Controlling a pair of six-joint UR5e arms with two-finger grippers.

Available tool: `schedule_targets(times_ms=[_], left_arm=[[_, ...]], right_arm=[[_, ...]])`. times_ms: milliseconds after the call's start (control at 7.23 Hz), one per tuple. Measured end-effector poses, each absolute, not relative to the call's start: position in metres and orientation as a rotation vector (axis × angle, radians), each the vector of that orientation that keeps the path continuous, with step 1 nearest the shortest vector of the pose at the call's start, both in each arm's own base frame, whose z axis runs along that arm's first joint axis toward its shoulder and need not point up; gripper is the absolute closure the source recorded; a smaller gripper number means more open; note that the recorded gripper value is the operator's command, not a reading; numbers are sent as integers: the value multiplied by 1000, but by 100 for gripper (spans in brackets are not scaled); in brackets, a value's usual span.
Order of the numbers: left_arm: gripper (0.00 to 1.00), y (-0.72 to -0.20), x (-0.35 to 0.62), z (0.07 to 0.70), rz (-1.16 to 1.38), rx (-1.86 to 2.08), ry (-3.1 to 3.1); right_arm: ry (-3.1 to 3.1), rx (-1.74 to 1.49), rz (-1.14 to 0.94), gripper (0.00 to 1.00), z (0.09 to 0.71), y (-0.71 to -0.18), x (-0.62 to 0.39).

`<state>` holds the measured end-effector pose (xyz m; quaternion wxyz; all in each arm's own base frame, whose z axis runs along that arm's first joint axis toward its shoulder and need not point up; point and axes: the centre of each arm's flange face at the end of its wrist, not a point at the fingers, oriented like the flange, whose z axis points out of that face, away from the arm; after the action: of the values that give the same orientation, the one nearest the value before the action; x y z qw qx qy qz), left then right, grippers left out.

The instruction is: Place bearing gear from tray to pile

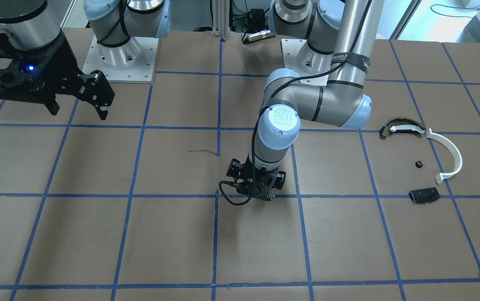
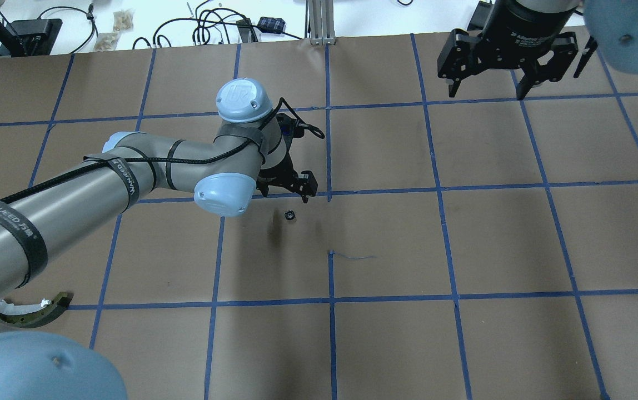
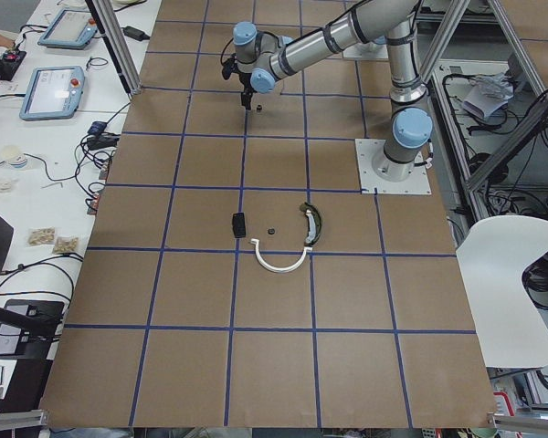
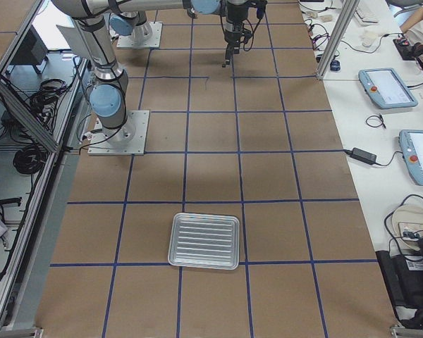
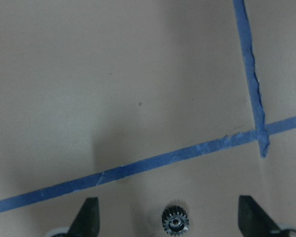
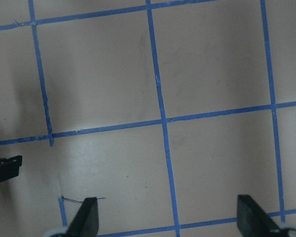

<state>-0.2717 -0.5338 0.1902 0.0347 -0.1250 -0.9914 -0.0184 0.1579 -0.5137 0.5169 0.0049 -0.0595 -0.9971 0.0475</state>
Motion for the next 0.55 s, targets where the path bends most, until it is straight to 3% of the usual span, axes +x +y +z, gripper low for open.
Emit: schedule_targets(times_ms=[553], left_arm=[[4, -530, -269, 164, -125, -376, -3088]], right_arm=[[-3134, -64, 157, 0, 507, -517, 175]])
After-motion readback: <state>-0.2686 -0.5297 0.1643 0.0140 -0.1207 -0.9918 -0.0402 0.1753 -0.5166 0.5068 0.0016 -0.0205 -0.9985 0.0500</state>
